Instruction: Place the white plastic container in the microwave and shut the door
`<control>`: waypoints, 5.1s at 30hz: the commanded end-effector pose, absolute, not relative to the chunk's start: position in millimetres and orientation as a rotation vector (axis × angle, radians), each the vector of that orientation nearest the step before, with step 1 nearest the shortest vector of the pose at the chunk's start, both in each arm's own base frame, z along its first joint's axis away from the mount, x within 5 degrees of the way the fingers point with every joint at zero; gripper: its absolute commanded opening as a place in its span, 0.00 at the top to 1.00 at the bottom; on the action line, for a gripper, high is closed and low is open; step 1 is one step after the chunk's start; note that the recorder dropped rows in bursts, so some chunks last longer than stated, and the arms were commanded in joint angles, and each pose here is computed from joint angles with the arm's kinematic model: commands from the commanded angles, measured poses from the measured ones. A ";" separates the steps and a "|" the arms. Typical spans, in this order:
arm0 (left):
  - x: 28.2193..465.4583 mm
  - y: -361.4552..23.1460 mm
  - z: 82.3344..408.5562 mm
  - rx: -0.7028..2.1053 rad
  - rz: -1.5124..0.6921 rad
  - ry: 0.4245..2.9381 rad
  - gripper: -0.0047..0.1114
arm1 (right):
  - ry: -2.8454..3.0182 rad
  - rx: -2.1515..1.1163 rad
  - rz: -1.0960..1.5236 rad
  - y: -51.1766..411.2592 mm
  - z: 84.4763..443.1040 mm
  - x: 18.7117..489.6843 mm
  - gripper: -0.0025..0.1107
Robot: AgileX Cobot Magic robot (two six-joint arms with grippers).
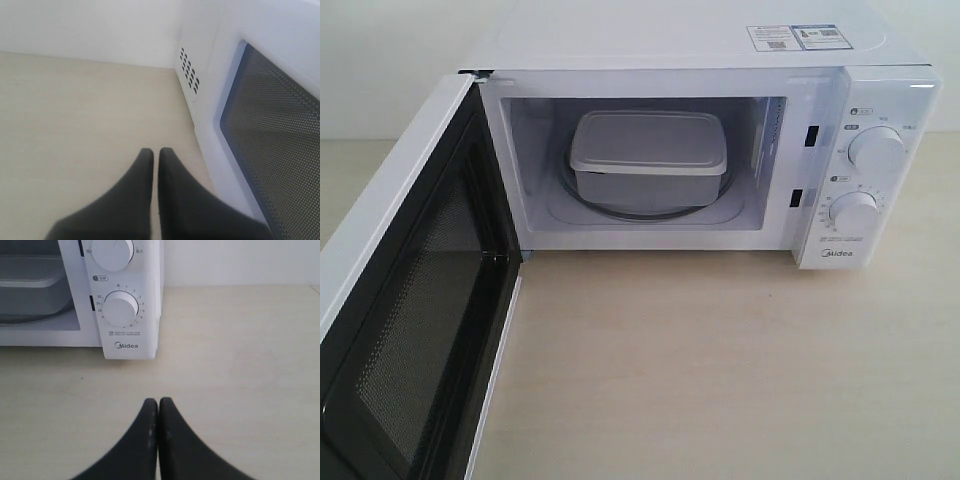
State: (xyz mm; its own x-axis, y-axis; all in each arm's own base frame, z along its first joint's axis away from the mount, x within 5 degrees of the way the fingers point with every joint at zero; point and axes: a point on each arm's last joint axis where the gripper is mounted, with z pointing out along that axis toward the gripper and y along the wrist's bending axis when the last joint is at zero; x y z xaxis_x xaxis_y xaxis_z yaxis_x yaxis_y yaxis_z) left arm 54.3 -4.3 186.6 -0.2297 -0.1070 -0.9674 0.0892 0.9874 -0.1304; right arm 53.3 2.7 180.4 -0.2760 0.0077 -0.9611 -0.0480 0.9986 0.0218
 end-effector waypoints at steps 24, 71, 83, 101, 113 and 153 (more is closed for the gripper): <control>54.2 -4.1 185.4 -0.021 -0.184 1.795 0.92 | 1.845 -0.038 0.053 3.0 180.7 53.0 0.98; -15.3 4.6 366.8 -0.005 -0.226 1.845 0.92 | 1.845 -0.038 0.053 3.0 180.7 53.0 0.98; 53.2 -7.2 375.2 0.174 -0.070 2.295 0.92 | 1.845 -0.038 0.053 3.0 180.7 53.0 0.98; 156.3 -50.0 336.1 0.642 -0.282 2.519 0.92 | 1.845 -0.038 0.053 3.0 180.7 53.0 0.98; 172.6 -65.5 327.2 0.667 -0.417 2.492 0.92 | 1.845 -0.038 0.053 3.0 180.7 53.0 0.98; 183.8 -109.6 316.1 0.796 -0.995 2.112 0.92 | 1.845 -0.038 0.053 3.0 180.7 53.0 0.98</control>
